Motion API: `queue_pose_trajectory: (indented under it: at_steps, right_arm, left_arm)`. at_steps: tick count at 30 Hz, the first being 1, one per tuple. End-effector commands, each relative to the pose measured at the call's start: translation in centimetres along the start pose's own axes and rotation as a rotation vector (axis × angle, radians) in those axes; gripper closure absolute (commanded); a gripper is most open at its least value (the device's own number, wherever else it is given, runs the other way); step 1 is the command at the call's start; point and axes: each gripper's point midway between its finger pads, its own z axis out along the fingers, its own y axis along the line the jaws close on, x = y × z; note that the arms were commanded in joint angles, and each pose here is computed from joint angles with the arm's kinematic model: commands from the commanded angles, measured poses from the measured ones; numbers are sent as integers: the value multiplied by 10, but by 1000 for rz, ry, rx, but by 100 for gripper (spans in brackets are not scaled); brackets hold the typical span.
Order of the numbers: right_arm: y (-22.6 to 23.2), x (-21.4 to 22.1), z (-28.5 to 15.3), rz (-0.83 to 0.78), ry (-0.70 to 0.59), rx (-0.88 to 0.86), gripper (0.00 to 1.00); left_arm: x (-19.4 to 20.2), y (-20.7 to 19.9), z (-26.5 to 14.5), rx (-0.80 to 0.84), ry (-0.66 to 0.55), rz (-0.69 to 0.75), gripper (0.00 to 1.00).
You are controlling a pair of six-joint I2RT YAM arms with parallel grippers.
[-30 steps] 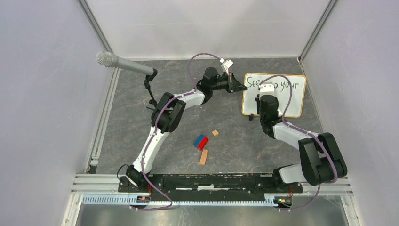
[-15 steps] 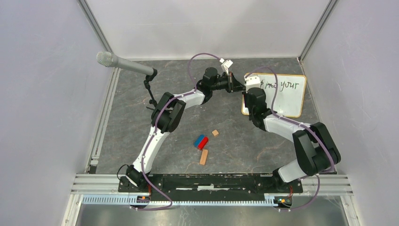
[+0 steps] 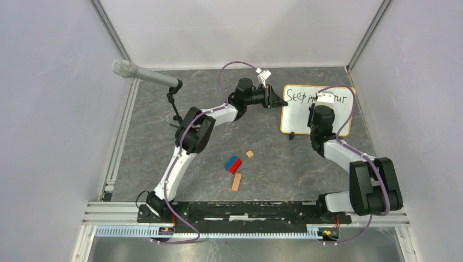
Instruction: Erase the whiteboard
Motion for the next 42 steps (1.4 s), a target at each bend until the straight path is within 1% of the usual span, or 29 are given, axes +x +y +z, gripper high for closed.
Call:
queue_pose_trajectory:
  at_steps: [1,3,5,7,10,16,18,19,21,22,26,28,31,35,39,42]
  right_arm:
    - [3,-21,-13,22,-77,-51,92]
    - [2,-28,-16,13,-94,-50,92]
    - [3,-38,-16,15,-109,-57,91]
    - [8,-48,-14,19,-125,-76,91]
    - [24,-62,-6,11,-148,-134,91]
    - [62,-88,3,-32,-217,-240,91]
    - [76,-91,4,-45,-227,-272,91]
    - [82,-93,5,-76,-234,-280,91]
    - [97,-92,6,-129,-238,-300,92]
    - [102,-91,7,-152,-240,-300,92]
    - [113,-86,11,-171,-237,-307,92]
    - [110,-81,16,-170,-220,-275,92]
    - [93,-75,22,-149,-198,-203,92]
    - [58,-68,31,-65,-176,-147,92]
    - [22,-65,40,-47,-160,-79,92]
    - [3,-64,46,-40,-152,-60,92]
  left_arm:
    - [-8,-37,-3,75,26,63,55]
    - [-6,-39,-5,79,23,60,48]
    - [-4,-38,-7,74,24,59,45]
    - [1,-38,-7,74,24,54,45]
    - [12,-38,-3,72,40,43,50]
    - [26,-34,8,50,69,47,69]
    - [26,-30,8,33,71,50,81]
    - [28,-28,8,19,78,53,88]
    - [27,-24,7,-5,84,68,95]
    - [28,-22,7,-15,87,72,97]
    - [33,-13,7,-44,101,80,98]
    - [34,-8,7,-62,109,80,98]
    - [35,-7,5,-68,116,90,98]
    - [37,-6,3,-77,131,104,98]
    - [39,-4,3,-78,148,104,98]
    - [38,-3,2,-78,153,104,98]
